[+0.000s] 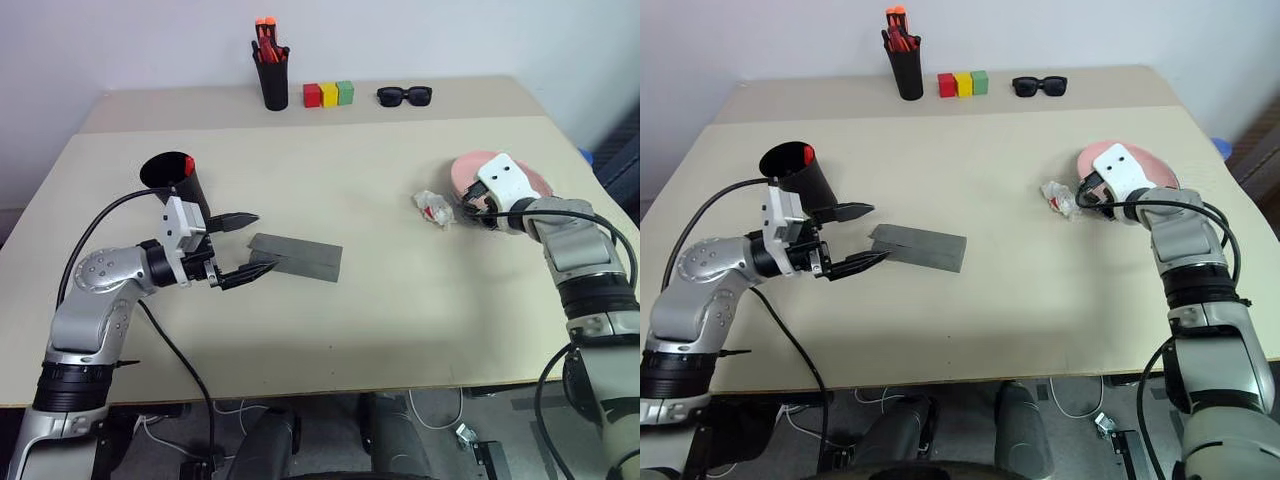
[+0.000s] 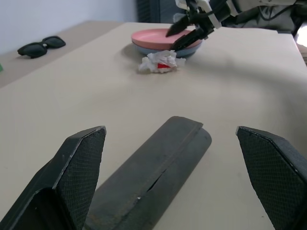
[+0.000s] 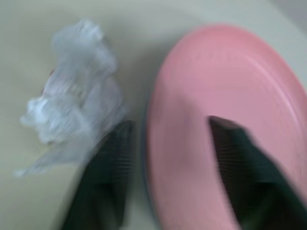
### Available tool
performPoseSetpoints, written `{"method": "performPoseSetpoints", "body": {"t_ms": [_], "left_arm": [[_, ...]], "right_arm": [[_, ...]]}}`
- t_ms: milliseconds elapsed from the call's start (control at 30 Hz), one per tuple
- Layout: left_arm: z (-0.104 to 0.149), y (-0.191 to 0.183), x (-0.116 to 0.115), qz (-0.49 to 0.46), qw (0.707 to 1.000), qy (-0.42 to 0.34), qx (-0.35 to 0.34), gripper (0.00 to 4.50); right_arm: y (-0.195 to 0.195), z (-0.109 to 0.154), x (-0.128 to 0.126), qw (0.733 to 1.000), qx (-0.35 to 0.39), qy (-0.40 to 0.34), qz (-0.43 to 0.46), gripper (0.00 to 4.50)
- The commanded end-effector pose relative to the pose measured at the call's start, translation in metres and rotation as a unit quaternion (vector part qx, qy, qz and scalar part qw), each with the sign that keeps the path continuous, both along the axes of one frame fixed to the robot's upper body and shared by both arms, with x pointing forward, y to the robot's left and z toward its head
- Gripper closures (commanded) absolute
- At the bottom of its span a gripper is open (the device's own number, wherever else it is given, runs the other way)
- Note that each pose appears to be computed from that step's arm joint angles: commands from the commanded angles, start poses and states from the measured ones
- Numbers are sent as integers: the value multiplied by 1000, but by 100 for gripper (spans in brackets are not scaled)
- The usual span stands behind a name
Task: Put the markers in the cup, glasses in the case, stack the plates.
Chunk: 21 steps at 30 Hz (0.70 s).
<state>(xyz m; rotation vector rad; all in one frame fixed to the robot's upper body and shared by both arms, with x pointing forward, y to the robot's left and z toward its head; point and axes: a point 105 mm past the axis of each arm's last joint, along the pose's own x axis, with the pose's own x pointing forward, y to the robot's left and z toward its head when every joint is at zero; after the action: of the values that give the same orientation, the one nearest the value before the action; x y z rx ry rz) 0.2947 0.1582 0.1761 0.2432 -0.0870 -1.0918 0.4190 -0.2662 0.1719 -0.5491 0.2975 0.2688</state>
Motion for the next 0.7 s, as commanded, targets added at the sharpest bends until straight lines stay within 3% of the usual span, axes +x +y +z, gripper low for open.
{"method": "performPoseSetpoints", "body": {"t_ms": [33,100,233,600,700], "left_arm": [[15,2,-3,1,1000,-25,-4,0],[15,0,-2,0,1000,-25,-6,0],[19,-3,2,-8,1000,-28,-7,0],[23,-1,3,-12,999,-35,1,0],[23,0,2,-7,999,-35,3,0]], "right_arm": [[22,41,4,994,85,-63,27,44],[34,48,4,989,123,-75,40,44],[49,42,0,987,129,-69,66,44],[54,-15,7,992,105,-1,69,44],[52,-30,8,994,88,21,65,117]]}}
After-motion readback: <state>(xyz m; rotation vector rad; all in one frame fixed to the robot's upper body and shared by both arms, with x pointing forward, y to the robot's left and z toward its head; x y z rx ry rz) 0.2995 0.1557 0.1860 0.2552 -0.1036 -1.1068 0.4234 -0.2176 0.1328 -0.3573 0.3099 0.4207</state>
